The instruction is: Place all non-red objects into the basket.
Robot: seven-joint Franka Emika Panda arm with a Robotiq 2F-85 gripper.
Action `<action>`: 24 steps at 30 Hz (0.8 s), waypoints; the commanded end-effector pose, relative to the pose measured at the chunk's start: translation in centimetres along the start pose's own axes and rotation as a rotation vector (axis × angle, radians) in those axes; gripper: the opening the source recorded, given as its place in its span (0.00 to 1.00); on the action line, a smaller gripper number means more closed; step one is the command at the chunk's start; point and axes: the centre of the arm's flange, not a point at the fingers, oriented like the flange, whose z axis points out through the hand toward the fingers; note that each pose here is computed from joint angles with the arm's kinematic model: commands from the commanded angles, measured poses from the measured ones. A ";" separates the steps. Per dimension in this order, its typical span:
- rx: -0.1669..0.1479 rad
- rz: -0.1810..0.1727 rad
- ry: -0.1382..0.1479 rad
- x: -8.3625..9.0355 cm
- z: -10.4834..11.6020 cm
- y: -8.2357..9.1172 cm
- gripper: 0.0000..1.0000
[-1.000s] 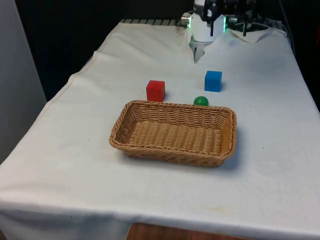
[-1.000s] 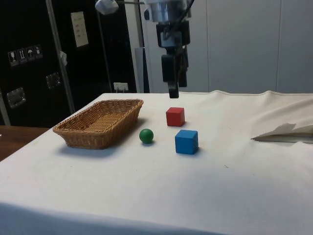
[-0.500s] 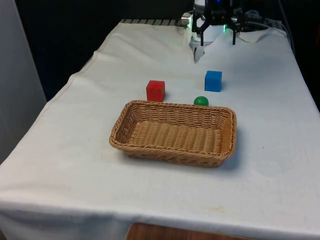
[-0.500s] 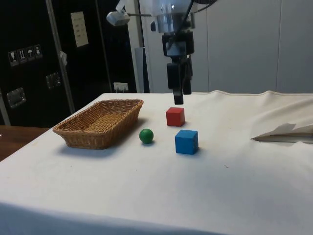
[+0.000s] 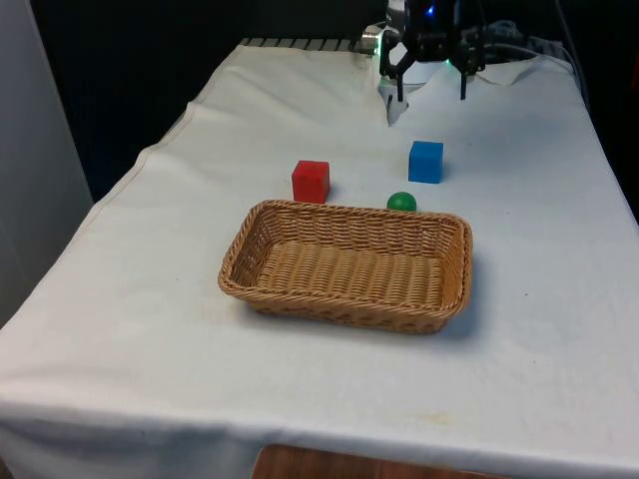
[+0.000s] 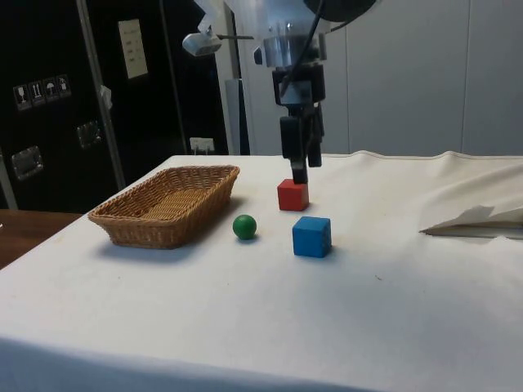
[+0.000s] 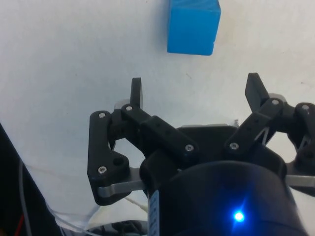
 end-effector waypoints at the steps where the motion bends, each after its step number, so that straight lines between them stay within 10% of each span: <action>1: 0.008 0.003 0.006 0.0 0.2 0.0 1.00; 24: 0.010 0.017 -0.023 0.0 1.6 0.3 1.00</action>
